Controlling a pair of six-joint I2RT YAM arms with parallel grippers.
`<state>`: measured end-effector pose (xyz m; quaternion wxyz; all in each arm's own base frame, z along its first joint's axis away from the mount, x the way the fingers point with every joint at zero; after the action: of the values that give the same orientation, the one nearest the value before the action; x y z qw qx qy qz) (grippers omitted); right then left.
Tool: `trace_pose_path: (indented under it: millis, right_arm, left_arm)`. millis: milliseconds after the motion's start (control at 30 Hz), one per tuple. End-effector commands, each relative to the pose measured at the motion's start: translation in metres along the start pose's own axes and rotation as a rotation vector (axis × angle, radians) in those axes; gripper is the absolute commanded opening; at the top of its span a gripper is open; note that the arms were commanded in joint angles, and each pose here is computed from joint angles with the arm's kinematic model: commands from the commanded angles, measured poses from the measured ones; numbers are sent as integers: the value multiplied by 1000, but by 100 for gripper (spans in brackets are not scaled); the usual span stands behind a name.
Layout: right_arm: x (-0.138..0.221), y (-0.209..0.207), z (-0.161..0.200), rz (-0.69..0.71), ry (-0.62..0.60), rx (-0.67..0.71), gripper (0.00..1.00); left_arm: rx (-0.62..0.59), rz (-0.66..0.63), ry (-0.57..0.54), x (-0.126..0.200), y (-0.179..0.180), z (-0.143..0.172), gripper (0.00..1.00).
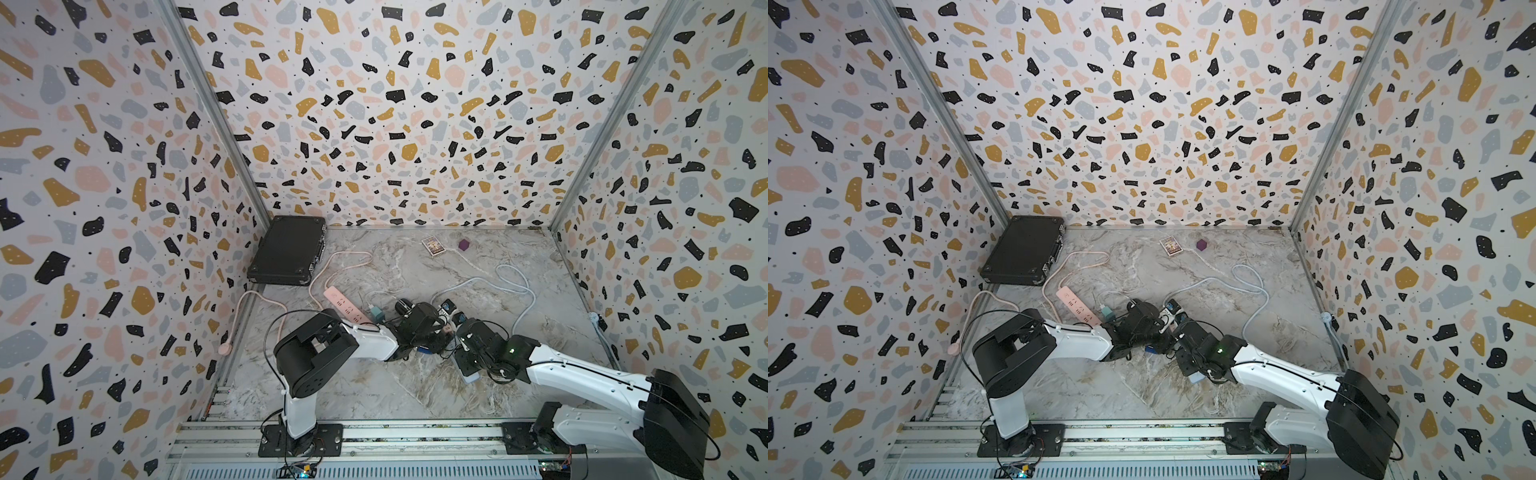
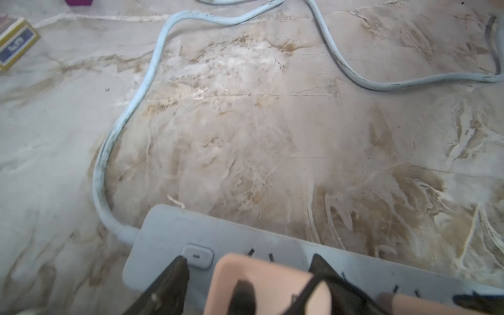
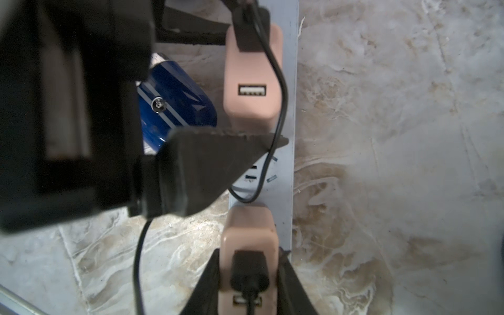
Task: Unplug the electric shaver
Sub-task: Remove the plug from the socket.
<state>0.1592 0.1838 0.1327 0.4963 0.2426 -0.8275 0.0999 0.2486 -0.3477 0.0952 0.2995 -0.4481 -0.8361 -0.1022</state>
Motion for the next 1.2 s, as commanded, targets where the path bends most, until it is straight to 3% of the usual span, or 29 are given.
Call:
trace_pose_path:
  millis: [0, 467, 800, 1167]
  right_arm:
    - [7, 3, -2, -28, -24, -12, 6]
    - [19, 3, -18, -10, -73, -6, 4]
    - [26, 3, -35, 41, -97, 24, 1]
    - [29, 7, -48, 42, -116, 44, 0]
  left_arm:
    - [12, 45, 2, -5, -5, 2, 65]
    - [140, 47, 75, 4, -4, 59, 58]
    - [141, 6, 149, -2, -5, 95, 51]
    - [93, 1, 205, -15, -20, 108, 47]
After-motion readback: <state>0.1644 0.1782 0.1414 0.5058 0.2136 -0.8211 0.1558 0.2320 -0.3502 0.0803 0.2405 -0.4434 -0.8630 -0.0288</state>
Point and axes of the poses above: each gripper's point midway between its finger pads, its own x axis back along the fingers, its own y axis along the line the jaws close on, z = x × y, the point moved 7 cm from there along x, back along the fingers, and after that the axes turned 2 degrees about x, right-handed, at the moved point
